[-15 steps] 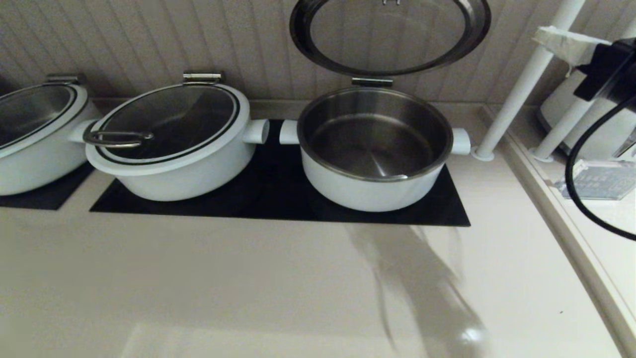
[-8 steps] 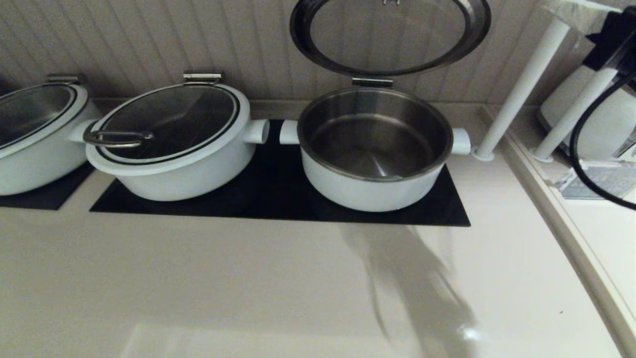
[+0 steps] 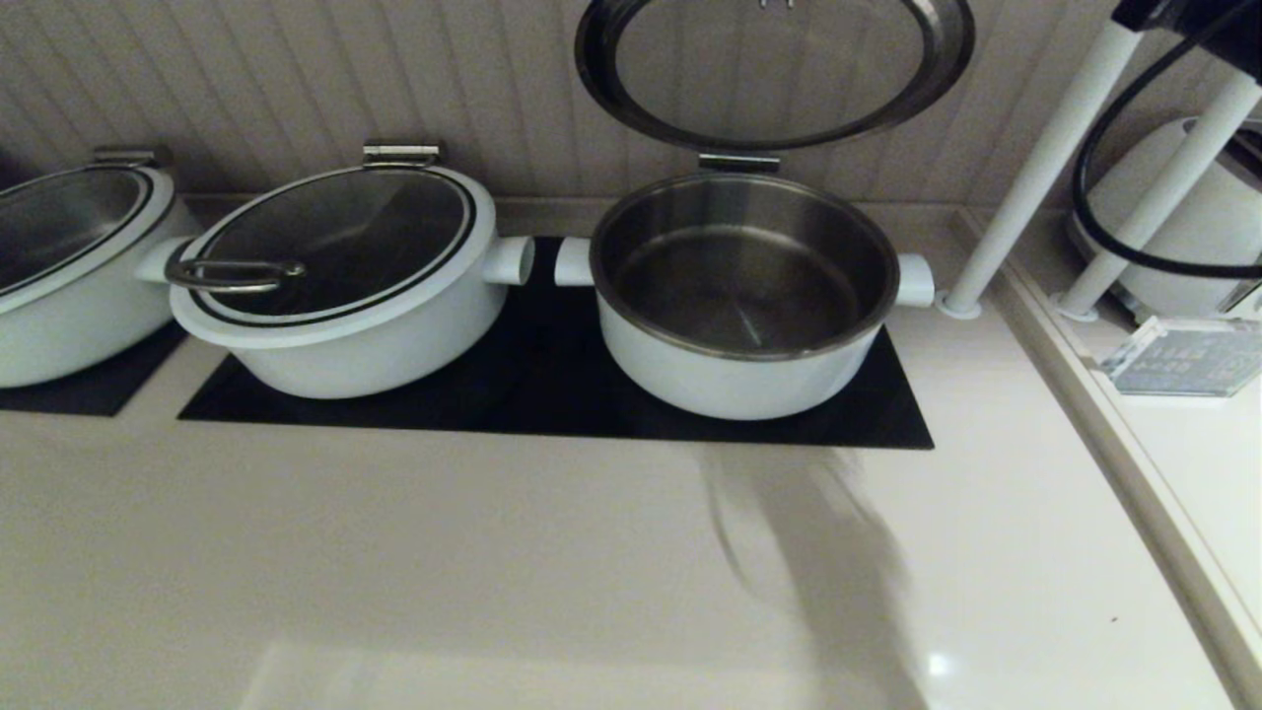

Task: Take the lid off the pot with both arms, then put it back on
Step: Close the pot lid

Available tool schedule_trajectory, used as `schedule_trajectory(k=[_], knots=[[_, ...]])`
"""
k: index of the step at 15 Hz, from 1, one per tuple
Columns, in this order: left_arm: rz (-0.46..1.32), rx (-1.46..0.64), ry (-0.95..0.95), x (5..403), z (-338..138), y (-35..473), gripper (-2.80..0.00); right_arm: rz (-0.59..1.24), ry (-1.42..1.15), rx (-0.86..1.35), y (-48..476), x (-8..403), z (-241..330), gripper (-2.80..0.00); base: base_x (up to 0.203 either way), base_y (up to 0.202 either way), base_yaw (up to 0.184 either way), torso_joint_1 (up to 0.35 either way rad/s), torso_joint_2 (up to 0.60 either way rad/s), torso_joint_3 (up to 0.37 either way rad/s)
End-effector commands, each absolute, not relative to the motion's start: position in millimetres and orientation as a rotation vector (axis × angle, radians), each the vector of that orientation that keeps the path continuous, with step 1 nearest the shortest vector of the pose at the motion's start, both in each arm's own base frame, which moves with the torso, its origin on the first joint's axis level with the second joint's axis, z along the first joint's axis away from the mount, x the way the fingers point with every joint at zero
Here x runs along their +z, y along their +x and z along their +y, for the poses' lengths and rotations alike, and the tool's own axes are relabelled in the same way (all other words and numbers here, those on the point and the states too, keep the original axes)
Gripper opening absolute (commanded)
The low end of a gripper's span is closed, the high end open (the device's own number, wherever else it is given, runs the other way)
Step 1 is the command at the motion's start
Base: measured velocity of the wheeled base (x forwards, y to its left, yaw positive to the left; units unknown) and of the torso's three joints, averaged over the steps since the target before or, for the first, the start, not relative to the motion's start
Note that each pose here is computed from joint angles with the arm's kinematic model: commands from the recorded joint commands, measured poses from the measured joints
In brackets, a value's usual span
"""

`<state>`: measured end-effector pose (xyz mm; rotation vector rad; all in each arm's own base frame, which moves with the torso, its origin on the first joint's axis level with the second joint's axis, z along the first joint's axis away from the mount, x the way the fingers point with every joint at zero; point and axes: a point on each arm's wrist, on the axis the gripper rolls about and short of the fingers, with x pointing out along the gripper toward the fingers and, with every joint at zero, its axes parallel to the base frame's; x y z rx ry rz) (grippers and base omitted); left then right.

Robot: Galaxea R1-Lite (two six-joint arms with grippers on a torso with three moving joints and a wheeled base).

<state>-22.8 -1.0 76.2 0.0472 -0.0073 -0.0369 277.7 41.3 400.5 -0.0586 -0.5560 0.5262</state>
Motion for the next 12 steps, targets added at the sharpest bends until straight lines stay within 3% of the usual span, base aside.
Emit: schedule_trajectory(k=[1, 12], knots=[[-0.009, -0.037, 0.048, 76.3, -1.0, -22.8, -2.8, -0.551, -0.065, 0.541, 305.1, 395.9, 44.8, -2.8, 0.0, 0.0, 0.0, 0.0, 0.0, 0.0], [-0.009, -0.037, 0.048, 76.3, -1.0, -22.8, -2.8, -0.64, -0.191, 0.663, 348.4, 405.7, 40.3, -2.8, 0.0, 0.0, 0.0, 0.0, 0.0, 0.0]])
